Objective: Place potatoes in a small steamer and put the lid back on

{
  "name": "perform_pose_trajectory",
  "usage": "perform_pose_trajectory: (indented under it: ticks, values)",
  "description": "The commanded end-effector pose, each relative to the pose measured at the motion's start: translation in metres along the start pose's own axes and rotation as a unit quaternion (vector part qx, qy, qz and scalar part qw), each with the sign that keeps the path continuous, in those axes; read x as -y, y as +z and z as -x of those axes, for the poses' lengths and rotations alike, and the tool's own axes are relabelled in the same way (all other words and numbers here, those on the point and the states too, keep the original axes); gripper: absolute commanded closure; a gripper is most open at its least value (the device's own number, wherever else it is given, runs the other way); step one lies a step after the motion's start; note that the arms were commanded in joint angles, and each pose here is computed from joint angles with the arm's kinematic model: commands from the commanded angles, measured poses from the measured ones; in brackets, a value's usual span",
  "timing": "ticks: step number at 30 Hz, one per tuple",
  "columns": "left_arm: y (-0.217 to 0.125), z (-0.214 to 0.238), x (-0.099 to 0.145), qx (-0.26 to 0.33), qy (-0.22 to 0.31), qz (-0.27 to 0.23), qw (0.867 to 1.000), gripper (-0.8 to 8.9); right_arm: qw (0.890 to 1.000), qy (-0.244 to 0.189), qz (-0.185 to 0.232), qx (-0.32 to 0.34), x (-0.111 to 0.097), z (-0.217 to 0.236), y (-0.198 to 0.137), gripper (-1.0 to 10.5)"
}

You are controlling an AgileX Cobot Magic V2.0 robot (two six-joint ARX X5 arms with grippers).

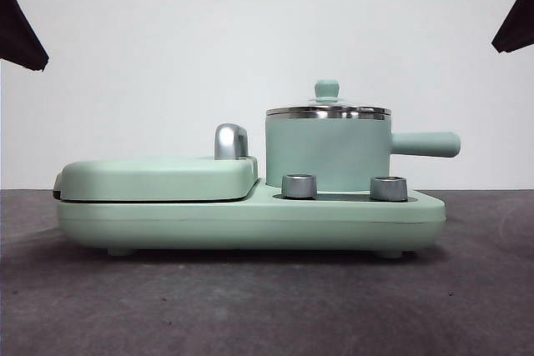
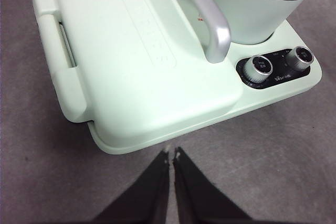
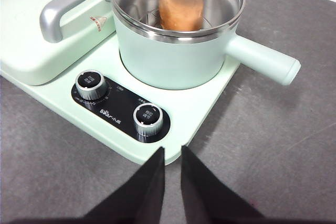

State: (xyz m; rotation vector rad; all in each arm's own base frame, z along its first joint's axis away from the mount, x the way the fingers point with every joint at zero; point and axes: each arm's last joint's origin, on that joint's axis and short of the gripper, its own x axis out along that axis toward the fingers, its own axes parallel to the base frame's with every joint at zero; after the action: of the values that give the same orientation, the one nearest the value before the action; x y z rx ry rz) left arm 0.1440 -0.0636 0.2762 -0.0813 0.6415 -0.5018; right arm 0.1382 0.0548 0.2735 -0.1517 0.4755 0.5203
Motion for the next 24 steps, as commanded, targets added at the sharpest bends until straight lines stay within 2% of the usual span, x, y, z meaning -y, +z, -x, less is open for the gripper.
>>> perform_pose_trajectory:
  ticks: [1, 8, 9, 11, 15, 18, 21, 24]
  values:
    - [0.002, 0.0, 0.001, 0.003, -0.005, -0.003, 1.0, 8.08, 1.0, 0.001, 0.004, 0.004, 0.0, -0.001, 0.002, 9.1]
    - [0.001, 0.008, 0.003, 0.014, -0.006, -0.011, 1.0, 8.08, 1.0, 0.001, 0.004, 0.004, 0.0, -0.001, 0.002, 9.1]
    - [0.0, 0.013, 0.003, 0.026, 0.004, -0.049, 0.998, 8.07, 1.0, 0.001, 0.004, 0.005, 0.0, -0.001, 0.002, 9.1]
    - [-0.006, 0.021, -0.003, 0.068, 0.042, -0.056, 0.995, 8.08, 1.0, 0.001, 0.004, 0.006, 0.0, -0.001, 0.002, 9.1]
    - [-0.033, 0.031, -0.022, 0.185, 0.11, -0.025, 0.976, 8.08, 1.0, 0.001, 0.004, 0.006, 0.0, -0.001, 0.002, 9.1]
    - [-0.063, 0.03, -0.036, 0.234, 0.161, -0.016, 0.959, 8.08, 1.0, 0.001, 0.004, 0.007, 0.0, -0.001, 0.002, 9.1]
    - [-0.091, 0.02, -0.047, 0.254, 0.197, 0.001, 0.947, 8.08, 1.0, 0.001, 0.004, 0.007, 0.0, -0.001, 0.002, 9.1]
    - [-0.114, 0.007, -0.055, 0.252, 0.208, 0.017, 0.945, 8.08, 1.0, 0.001, 0.004, 0.007, 0.0, -0.001, 0.002, 9.1]
